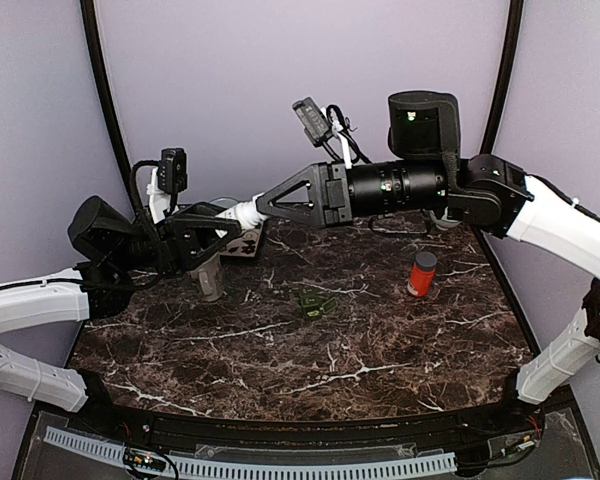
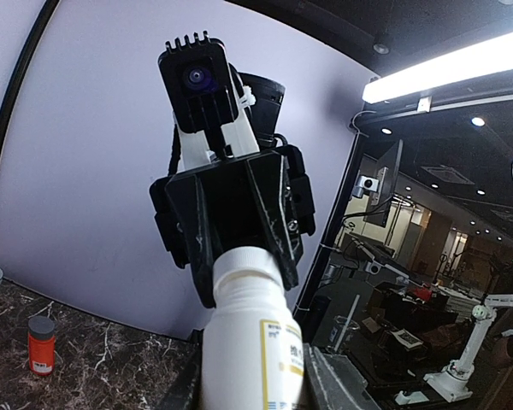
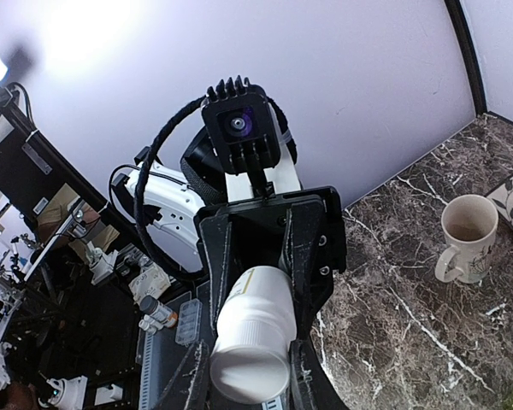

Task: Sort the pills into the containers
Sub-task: Close the lid of the pill bottle on the pill bottle.

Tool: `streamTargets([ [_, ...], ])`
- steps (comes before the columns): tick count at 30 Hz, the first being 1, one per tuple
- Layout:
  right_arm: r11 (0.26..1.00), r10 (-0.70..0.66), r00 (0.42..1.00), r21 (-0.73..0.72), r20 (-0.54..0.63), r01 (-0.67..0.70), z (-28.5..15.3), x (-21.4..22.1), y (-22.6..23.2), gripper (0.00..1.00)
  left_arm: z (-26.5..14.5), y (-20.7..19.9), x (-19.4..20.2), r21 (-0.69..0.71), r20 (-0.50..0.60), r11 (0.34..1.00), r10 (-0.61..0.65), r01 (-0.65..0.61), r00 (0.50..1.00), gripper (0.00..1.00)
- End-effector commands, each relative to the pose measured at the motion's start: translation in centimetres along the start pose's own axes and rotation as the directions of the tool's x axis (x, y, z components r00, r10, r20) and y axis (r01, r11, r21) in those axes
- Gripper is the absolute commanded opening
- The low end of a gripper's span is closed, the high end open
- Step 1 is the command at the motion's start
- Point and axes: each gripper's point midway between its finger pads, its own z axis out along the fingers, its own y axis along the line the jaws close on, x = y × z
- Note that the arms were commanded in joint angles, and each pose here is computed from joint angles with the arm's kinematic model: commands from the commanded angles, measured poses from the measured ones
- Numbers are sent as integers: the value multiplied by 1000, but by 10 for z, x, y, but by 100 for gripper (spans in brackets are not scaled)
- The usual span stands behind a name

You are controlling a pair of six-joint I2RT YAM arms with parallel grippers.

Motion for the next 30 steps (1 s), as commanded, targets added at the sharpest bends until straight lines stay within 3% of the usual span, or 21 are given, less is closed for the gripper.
streamTargets([
  [1, 999, -10, 998, -48, -55, 8, 11, 16, 12, 19, 3, 2, -18, -22, 56, 1000, 17, -15, 998, 0],
  [17, 997, -13, 998, -82, -56, 9, 7, 15, 20, 27, 3, 1, -19, -16, 62, 1000, 15, -14, 998, 0],
  [30, 998, -21, 998, -67, -59, 17, 5, 15, 18, 28, 4, 3, -18, -16, 59, 1000, 5, -4, 998, 0],
])
